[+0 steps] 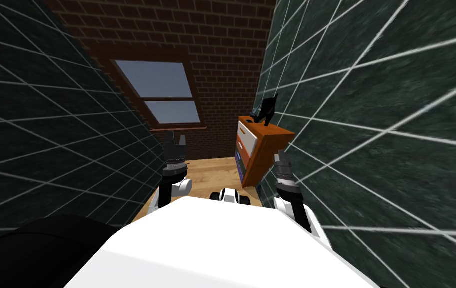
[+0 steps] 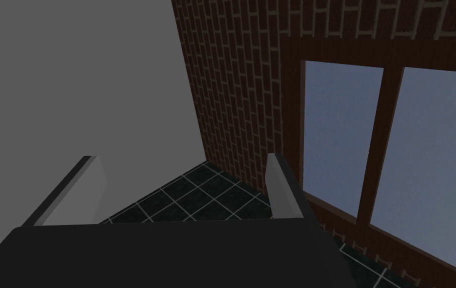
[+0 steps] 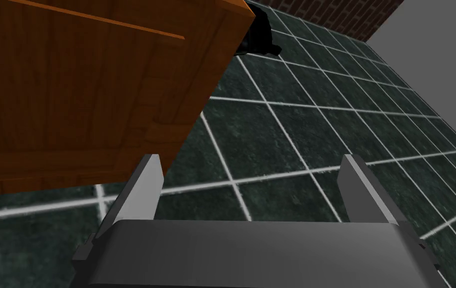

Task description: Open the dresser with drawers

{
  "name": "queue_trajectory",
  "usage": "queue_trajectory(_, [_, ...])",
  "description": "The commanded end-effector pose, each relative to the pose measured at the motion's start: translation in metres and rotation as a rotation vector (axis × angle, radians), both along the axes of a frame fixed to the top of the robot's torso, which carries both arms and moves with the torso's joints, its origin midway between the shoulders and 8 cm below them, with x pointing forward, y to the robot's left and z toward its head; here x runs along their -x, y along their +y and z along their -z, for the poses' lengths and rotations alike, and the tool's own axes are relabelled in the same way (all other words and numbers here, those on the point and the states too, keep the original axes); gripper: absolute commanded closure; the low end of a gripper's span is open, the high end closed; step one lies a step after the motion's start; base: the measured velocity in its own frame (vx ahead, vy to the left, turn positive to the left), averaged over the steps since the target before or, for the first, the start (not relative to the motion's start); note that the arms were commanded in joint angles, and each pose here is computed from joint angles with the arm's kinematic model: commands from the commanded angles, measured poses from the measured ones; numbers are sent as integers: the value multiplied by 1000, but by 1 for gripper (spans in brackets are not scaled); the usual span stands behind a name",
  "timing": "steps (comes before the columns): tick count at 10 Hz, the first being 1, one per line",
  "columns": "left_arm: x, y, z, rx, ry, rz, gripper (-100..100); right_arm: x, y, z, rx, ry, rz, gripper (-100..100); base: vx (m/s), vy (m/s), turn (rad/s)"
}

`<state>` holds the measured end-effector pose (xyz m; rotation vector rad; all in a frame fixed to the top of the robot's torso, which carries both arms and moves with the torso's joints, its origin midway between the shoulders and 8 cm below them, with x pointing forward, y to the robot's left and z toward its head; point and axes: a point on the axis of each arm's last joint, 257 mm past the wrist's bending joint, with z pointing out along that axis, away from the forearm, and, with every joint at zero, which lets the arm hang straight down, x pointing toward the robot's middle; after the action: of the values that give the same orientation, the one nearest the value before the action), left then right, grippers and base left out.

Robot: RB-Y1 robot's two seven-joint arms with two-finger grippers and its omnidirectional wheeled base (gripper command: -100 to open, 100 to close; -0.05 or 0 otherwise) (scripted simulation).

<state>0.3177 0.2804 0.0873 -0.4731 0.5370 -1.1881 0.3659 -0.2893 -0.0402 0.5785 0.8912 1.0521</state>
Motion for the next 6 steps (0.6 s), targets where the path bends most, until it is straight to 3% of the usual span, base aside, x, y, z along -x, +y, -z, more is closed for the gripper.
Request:
queue_trajectory(1, [0,0,0,0,0,0,0,-10,-4,34,40,117,7,-100,58,84,117])
queue_trajectory(2, [0,0,0,0,0,0,0,-16,-6,56,70,183,12,-100,99,142,259])
queue_trajectory(3, [0,0,0,0,0,0,0,-18,-9,64,67,204,17,-100,89,126,88])
queue_trajectory(5, [0,0,0,0,0,0,0,-26,-19,121,132,359,35,-100,110,116,217])
queue_trajectory(6, [0,0,0,0,0,0,0,-27,-23,132,127,389,45,-100,86,105,93])
